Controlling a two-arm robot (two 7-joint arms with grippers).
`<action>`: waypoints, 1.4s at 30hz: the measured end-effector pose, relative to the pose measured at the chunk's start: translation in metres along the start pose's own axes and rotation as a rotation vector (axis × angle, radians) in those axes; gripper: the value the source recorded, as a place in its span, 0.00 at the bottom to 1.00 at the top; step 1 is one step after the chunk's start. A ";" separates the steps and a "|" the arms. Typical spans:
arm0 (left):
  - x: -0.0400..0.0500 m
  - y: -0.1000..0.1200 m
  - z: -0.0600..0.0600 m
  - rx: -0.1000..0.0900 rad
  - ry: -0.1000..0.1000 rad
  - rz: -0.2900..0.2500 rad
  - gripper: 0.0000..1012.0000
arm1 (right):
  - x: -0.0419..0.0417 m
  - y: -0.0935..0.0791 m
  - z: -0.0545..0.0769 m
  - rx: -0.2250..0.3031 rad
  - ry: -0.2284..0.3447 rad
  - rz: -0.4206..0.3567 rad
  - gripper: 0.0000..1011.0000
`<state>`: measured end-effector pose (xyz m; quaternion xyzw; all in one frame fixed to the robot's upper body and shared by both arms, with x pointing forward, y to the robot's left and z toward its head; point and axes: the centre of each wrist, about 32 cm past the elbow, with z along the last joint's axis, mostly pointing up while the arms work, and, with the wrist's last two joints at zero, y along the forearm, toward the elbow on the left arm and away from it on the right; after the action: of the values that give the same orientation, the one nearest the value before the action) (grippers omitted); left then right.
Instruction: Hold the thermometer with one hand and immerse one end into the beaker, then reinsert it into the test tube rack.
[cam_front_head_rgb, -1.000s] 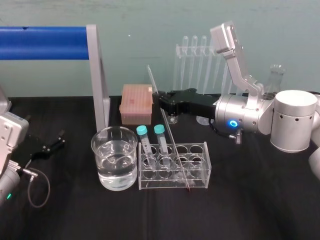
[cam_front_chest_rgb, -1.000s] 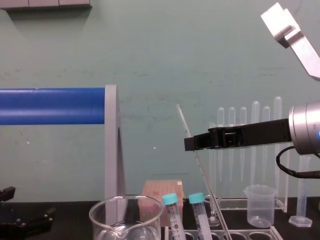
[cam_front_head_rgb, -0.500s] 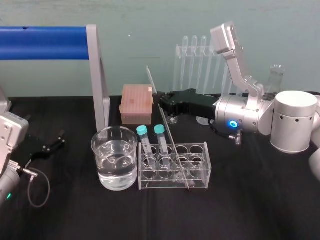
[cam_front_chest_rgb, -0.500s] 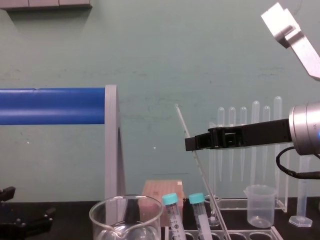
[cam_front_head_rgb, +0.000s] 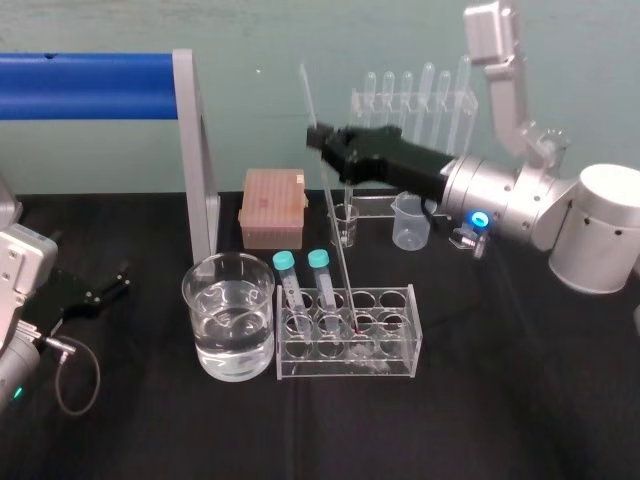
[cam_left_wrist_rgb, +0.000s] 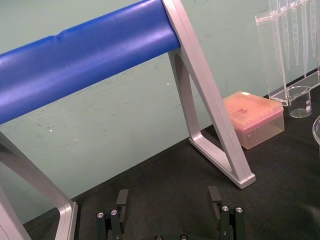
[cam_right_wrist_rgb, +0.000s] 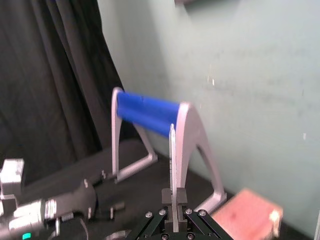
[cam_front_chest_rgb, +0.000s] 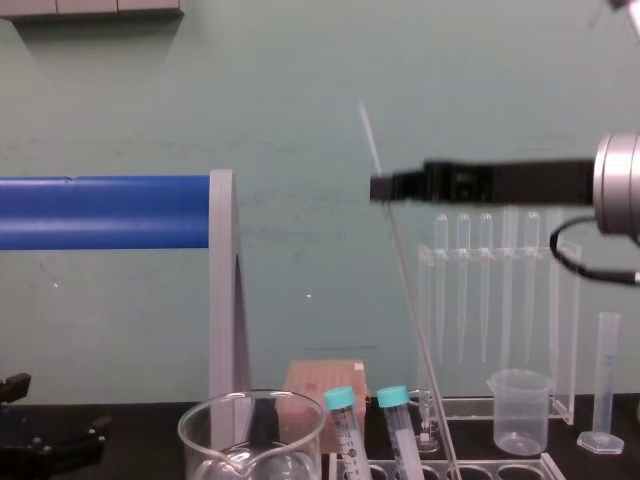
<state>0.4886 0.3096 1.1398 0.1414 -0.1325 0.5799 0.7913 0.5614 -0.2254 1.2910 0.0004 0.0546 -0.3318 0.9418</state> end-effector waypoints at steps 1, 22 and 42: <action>0.0000 0.000 0.000 0.000 0.000 0.000 1.00 | 0.0003 -0.001 0.003 0.015 -0.005 0.001 0.05; 0.0000 0.000 0.000 0.000 0.000 0.000 1.00 | -0.0022 -0.006 0.054 0.416 -0.108 0.156 0.05; 0.0000 0.000 0.000 0.000 0.000 0.000 1.00 | -0.0053 0.077 0.029 0.394 -0.051 0.420 0.05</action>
<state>0.4886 0.3097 1.1398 0.1415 -0.1325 0.5799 0.7913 0.6084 -0.1630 1.3171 0.1861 -0.0359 -0.1334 0.9728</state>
